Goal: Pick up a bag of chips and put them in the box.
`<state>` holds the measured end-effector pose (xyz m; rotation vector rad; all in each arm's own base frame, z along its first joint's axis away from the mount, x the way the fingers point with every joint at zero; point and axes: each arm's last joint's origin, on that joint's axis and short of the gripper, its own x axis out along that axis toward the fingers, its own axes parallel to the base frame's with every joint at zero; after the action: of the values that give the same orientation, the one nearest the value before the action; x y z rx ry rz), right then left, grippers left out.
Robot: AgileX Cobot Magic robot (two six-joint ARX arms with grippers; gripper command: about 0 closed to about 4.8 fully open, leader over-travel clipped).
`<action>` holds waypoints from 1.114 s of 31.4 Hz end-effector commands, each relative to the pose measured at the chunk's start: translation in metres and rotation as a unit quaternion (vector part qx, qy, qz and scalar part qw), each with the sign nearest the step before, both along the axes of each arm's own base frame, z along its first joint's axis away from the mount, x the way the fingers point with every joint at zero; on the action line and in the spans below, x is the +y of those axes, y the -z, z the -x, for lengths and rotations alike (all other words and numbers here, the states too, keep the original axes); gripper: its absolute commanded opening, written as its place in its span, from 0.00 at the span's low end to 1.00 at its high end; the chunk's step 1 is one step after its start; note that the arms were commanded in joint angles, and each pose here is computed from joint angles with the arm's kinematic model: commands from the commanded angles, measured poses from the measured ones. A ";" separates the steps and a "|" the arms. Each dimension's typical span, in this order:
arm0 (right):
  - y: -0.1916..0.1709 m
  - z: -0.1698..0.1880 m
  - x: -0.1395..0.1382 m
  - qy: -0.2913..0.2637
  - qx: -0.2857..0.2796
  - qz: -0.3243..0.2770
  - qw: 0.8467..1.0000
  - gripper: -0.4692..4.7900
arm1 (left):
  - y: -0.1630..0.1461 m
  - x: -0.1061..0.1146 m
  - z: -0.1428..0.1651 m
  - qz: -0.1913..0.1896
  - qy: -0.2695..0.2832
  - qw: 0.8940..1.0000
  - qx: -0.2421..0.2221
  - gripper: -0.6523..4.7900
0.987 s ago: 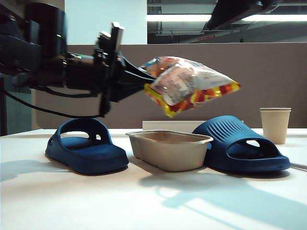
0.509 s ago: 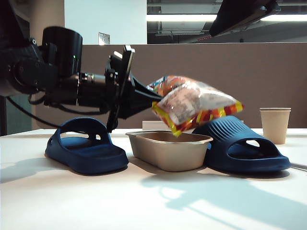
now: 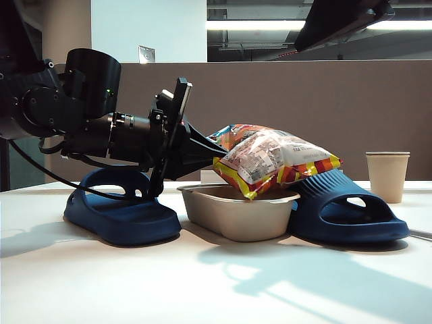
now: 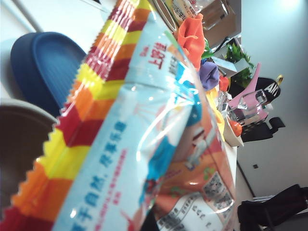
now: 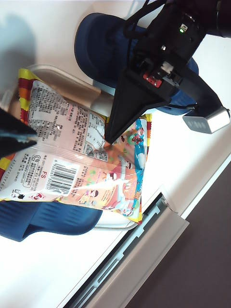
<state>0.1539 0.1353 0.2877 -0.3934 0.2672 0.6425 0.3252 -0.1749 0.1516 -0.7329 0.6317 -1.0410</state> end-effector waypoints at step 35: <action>-0.004 0.000 0.000 -0.001 -0.008 -0.008 1.000 0.08 | -0.017 0.026 0.008 -0.060 -0.008 0.993 0.106 0.11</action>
<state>0.1540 0.1355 0.2878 -0.3928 0.2650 0.6424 0.3167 -0.1491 0.1667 -0.7639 0.8746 -0.9173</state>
